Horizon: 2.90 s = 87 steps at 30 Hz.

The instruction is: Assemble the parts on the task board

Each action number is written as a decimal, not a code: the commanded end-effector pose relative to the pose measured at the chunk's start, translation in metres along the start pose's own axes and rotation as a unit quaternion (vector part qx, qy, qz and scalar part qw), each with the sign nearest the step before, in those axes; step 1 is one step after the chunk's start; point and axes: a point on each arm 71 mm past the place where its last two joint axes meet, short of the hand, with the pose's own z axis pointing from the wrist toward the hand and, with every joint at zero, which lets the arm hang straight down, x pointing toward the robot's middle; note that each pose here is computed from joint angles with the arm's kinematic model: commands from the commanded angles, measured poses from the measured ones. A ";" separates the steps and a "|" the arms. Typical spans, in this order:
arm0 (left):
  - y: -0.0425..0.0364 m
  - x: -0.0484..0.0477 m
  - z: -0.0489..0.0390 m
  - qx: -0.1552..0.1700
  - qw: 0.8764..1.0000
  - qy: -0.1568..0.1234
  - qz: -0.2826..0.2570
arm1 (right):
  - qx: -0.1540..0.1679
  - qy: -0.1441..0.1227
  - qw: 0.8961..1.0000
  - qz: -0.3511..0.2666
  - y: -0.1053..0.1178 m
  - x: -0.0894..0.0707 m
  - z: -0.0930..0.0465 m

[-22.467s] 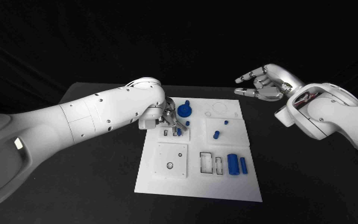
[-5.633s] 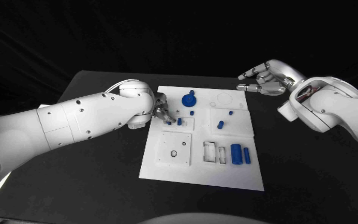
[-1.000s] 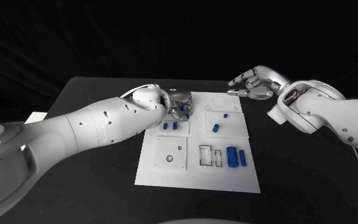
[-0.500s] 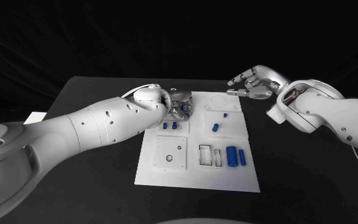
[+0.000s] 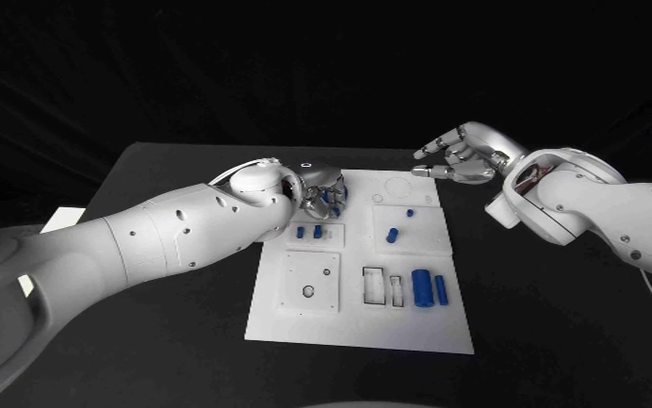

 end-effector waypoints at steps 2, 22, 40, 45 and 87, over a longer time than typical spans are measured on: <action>-0.0016 -0.0098 -0.0090 0.007 0.999 -0.030 -0.023 | -0.003 0.007 1.000 -0.001 0.001 0.001 0.000; 0.0362 -0.0185 -0.0377 -0.038 0.998 -0.032 -0.040 | -0.002 0.007 1.000 -0.001 -0.001 0.001 0.000; 0.0370 -0.0096 -0.0320 -0.044 0.998 -0.007 -0.040 | -0.002 0.008 1.000 -0.001 -0.001 0.002 0.000; 0.0367 -0.0079 -0.0323 -0.045 0.998 0.003 -0.039 | -0.002 0.008 1.000 -0.001 -0.001 0.002 -0.001; 0.0340 0.0033 -0.0282 -0.044 0.998 0.031 -0.035 | -0.004 0.010 1.000 0.000 0.000 0.003 0.000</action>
